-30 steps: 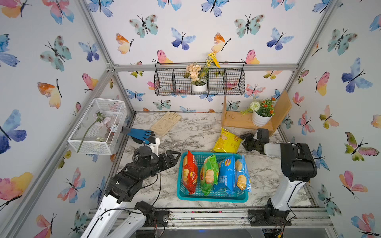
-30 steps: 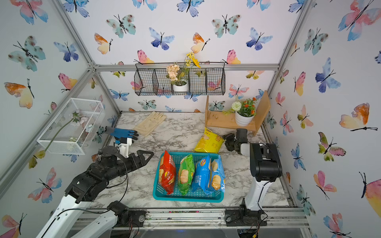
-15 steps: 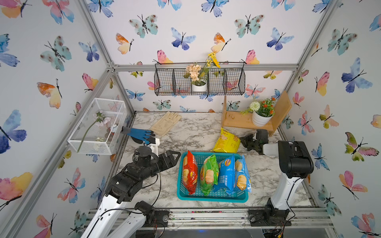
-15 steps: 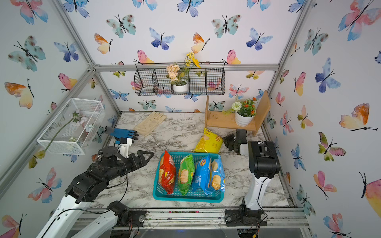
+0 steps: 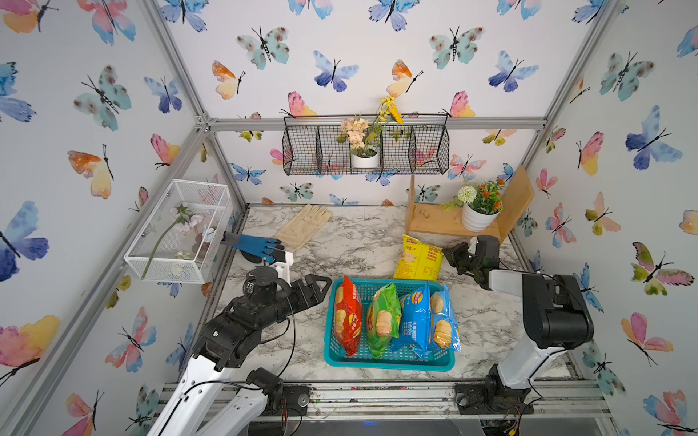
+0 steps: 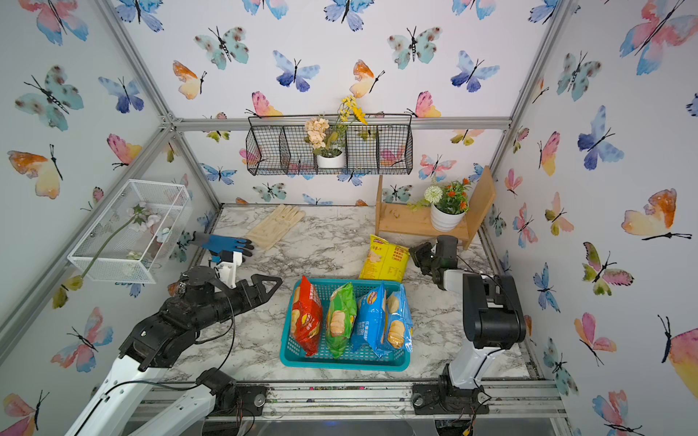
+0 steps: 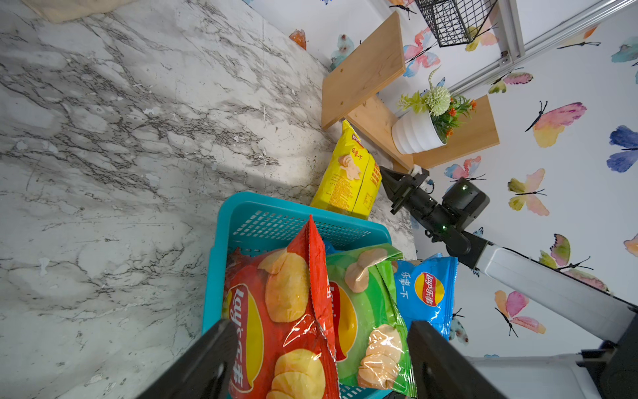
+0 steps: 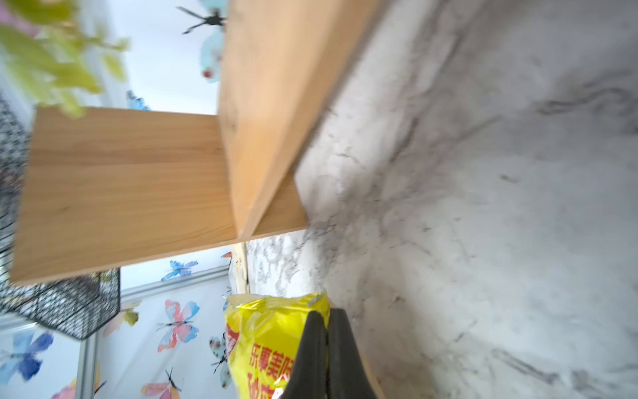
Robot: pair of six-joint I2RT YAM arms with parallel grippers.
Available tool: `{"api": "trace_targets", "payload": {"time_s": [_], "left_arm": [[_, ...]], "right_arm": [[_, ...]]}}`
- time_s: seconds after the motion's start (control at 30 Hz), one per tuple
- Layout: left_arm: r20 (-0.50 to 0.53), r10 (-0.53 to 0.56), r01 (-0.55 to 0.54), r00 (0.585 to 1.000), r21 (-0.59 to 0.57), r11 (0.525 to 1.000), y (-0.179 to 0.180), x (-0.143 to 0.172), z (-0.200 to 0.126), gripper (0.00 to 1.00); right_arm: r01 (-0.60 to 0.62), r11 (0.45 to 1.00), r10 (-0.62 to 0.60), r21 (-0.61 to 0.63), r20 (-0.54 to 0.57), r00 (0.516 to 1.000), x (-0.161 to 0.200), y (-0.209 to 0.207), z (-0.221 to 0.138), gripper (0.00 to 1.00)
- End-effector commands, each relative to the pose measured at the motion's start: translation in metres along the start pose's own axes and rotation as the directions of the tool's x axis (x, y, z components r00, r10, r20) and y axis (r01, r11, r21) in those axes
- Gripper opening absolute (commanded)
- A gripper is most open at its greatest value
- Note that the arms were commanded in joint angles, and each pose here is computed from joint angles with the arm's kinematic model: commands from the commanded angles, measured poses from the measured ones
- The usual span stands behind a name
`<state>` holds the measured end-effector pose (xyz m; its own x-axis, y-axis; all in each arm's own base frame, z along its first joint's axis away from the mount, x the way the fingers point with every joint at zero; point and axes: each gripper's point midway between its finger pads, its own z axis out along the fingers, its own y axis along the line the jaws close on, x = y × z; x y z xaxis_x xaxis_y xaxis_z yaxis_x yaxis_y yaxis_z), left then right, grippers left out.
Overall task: Put the potato chips into the basket
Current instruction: Pick up the potato chip from the center of the board.
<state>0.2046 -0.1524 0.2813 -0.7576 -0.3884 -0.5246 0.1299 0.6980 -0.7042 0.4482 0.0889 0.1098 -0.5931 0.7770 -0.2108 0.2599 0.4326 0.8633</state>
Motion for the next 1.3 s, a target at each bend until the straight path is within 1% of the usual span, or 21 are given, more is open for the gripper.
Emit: {"api": "trace_targets", "payload": {"time_s": [0.0, 0.1, 0.27, 0.4, 0.53, 0.7, 0.77, 0.97, 1.13, 1.27], "left_arm": [[0.021, 0.059, -0.060, 0.998, 0.055, 0.997, -0.020, -0.011, -0.009, 0.83], [0.033, 0.091, -0.093, 0.995, 0.079, 0.992, -0.031, -0.018, -0.013, 0.82], [0.045, 0.166, -0.170, 0.985, 0.136, 0.976, -0.053, -0.026, -0.022, 0.81], [0.064, 0.263, -0.270, 0.963, 0.196, 0.943, -0.075, -0.032, -0.032, 0.79], [0.081, 0.350, -0.359, 0.933, 0.239, 0.902, -0.093, -0.036, -0.040, 0.78], [0.080, 0.423, -0.425, 0.903, 0.321, 0.847, -0.117, -0.037, -0.045, 0.75], [0.087, 0.445, -0.447, 0.891, 0.334, 0.830, -0.124, -0.041, -0.047, 0.74], [0.135, 0.517, -0.528, 0.845, 0.356, 0.771, -0.147, -0.054, -0.056, 0.73], [0.170, 0.556, -0.576, 0.814, 0.364, 0.732, -0.166, -0.068, -0.059, 0.75], [0.205, 0.583, -0.615, 0.786, 0.363, 0.700, -0.179, -0.080, -0.061, 0.76]], "right_arm": [[0.141, 0.988, -0.143, -0.062, -0.026, 0.989, 0.009, 0.030, -0.022, 0.02], [0.231, 0.969, -0.233, -0.089, -0.010, 0.972, 0.008, 0.052, -0.038, 0.02], [0.368, 0.921, -0.370, -0.131, 0.008, 0.929, 0.005, 0.090, -0.061, 0.02], [0.444, 0.881, -0.446, -0.162, 0.025, 0.894, 0.002, 0.122, -0.080, 0.02], [0.504, 0.842, -0.501, -0.192, 0.072, 0.863, -0.004, 0.157, -0.103, 0.02], [0.541, 0.801, -0.535, -0.256, 0.099, 0.839, -0.005, 0.200, -0.126, 0.02], [0.552, 0.786, -0.544, -0.278, 0.112, 0.832, -0.006, 0.215, -0.136, 0.02], [0.573, 0.723, -0.573, -0.386, 0.129, 0.809, 0.000, 0.267, -0.168, 0.02], [0.547, 0.666, -0.583, -0.507, 0.104, 0.806, 0.014, 0.309, -0.196, 0.02], [0.507, 0.630, -0.591, -0.589, 0.060, 0.804, 0.030, 0.328, -0.211, 0.02]]}}
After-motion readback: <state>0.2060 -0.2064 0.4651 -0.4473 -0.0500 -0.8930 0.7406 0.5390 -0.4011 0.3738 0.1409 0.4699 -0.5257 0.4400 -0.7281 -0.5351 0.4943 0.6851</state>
